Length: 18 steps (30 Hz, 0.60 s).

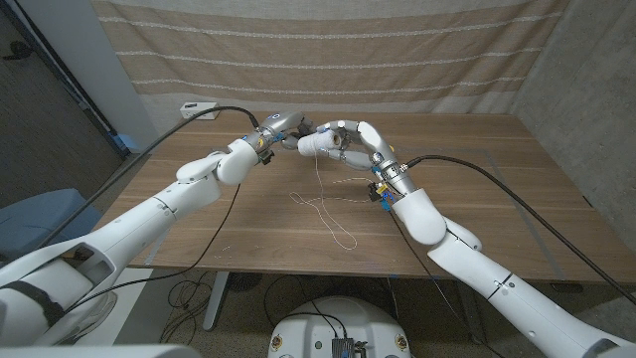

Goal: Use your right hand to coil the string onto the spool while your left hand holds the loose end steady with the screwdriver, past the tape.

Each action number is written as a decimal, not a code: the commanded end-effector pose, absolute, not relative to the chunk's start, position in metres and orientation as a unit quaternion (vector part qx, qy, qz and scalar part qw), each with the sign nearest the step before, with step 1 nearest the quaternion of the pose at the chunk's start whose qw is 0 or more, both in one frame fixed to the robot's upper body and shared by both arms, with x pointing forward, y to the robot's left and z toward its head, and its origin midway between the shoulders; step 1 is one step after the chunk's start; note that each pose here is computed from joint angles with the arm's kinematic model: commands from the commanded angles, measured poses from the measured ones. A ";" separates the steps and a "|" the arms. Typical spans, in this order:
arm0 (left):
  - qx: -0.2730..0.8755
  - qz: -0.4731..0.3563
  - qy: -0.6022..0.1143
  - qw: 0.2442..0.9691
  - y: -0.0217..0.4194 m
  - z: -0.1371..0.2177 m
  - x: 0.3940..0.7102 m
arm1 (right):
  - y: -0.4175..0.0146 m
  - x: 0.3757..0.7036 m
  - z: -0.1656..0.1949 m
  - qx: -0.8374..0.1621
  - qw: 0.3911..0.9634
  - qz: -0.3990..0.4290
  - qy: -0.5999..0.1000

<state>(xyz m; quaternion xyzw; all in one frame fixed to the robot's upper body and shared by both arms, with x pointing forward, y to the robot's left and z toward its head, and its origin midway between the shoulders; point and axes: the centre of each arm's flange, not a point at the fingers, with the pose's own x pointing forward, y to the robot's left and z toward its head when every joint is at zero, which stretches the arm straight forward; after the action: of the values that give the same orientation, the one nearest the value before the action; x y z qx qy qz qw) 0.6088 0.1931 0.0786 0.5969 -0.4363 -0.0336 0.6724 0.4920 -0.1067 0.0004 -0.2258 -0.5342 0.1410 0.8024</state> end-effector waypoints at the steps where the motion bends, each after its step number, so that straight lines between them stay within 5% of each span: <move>1: 0.594 -0.048 -0.436 0.675 0.187 0.079 0.606 | -0.110 0.513 0.030 -0.191 0.794 0.112 -0.566; 18: 0.582 -0.056 -0.437 0.683 0.188 0.076 0.597 | -0.109 0.544 0.079 -0.175 0.786 0.056 -0.590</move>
<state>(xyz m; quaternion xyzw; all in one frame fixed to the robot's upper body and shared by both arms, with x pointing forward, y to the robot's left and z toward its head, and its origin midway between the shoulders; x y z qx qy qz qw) 0.6016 0.1871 0.0774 0.5898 -0.4361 -0.0526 0.6776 0.5272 -0.1118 0.0536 -0.1821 -0.5810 0.0833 0.7889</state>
